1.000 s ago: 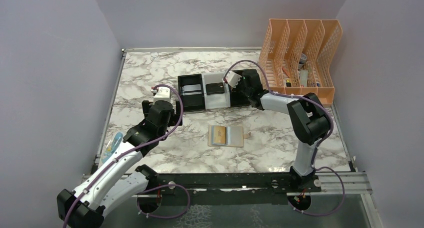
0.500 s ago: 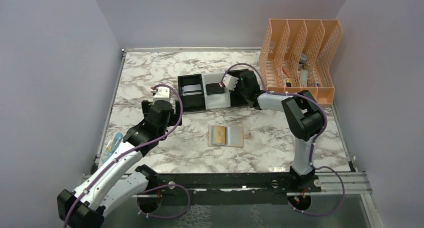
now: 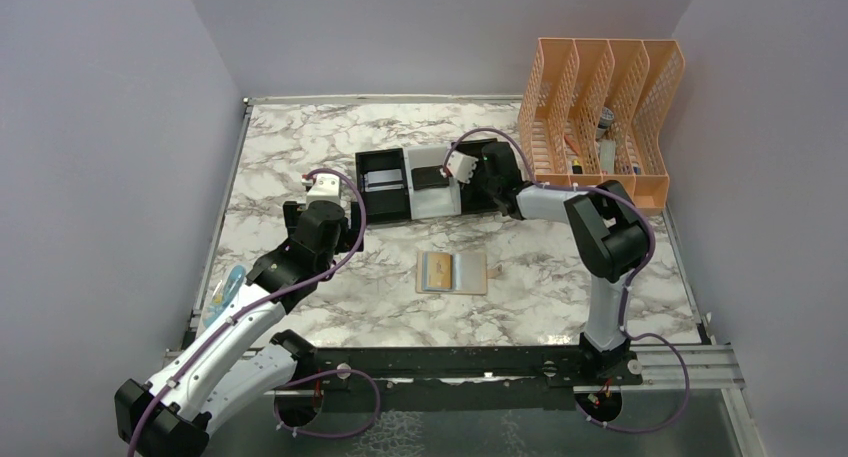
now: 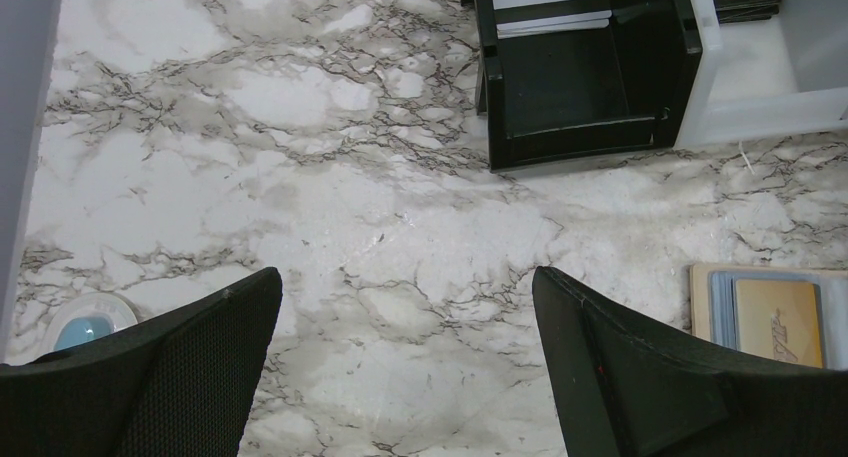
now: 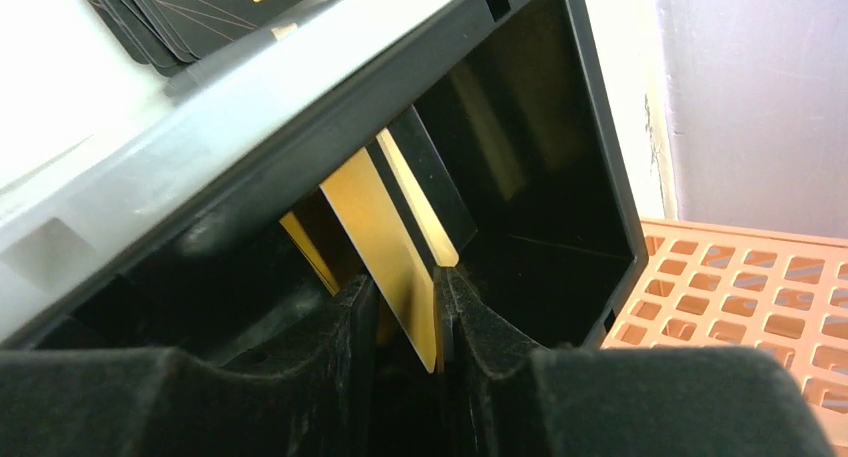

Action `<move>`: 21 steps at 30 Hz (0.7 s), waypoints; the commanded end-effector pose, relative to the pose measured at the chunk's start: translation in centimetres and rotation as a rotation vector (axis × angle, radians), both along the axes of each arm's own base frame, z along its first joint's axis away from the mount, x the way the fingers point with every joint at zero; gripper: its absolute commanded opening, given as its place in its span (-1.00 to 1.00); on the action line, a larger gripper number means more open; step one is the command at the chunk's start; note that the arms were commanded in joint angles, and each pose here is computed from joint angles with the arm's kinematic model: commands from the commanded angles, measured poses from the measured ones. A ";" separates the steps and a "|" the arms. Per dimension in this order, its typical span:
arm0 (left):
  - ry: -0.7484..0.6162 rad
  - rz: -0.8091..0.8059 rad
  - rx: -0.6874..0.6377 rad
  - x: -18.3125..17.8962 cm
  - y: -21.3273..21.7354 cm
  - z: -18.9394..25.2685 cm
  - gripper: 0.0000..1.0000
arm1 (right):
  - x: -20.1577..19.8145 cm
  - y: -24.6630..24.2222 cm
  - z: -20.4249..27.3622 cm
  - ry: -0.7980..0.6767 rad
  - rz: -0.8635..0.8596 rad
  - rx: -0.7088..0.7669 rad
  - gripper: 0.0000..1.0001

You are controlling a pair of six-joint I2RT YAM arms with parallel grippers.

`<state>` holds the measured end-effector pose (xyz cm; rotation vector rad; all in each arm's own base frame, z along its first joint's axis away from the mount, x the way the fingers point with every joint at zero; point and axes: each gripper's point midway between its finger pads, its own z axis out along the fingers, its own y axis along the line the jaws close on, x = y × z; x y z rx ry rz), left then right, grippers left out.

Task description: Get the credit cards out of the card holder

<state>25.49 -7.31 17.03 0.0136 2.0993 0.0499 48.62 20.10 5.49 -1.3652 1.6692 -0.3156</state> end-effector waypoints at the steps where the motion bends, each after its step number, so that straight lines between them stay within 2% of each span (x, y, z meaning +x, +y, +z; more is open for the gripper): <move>1: -0.020 0.001 -0.004 0.4 0.0 0.8 0.98 | 0.3 -0.2 1.7 -0.026 0.013 0.023 -0.44; 5: -0.020 0.001 -0.005 0.3 0.0 0.8 0.98 | 0.5 -0.5 2.5 -0.038 -0.003 0.035 -0.43; 12: -0.017 -0.001 -0.006 0.4 0.0 0.7 0.98 | -0.7 -0.2 4.9 -0.034 -0.017 0.153 -0.42; 18: -0.012 -0.003 -0.007 0.4 -0.1 0.6 0.98 | -3.3 1.3 6.8 0.048 -0.037 0.383 -0.36; 21: -0.007 -0.006 -0.007 0.4 -0.2 0.5 0.98 | -4.1 1.9 7.1 0.150 -0.164 0.579 -0.39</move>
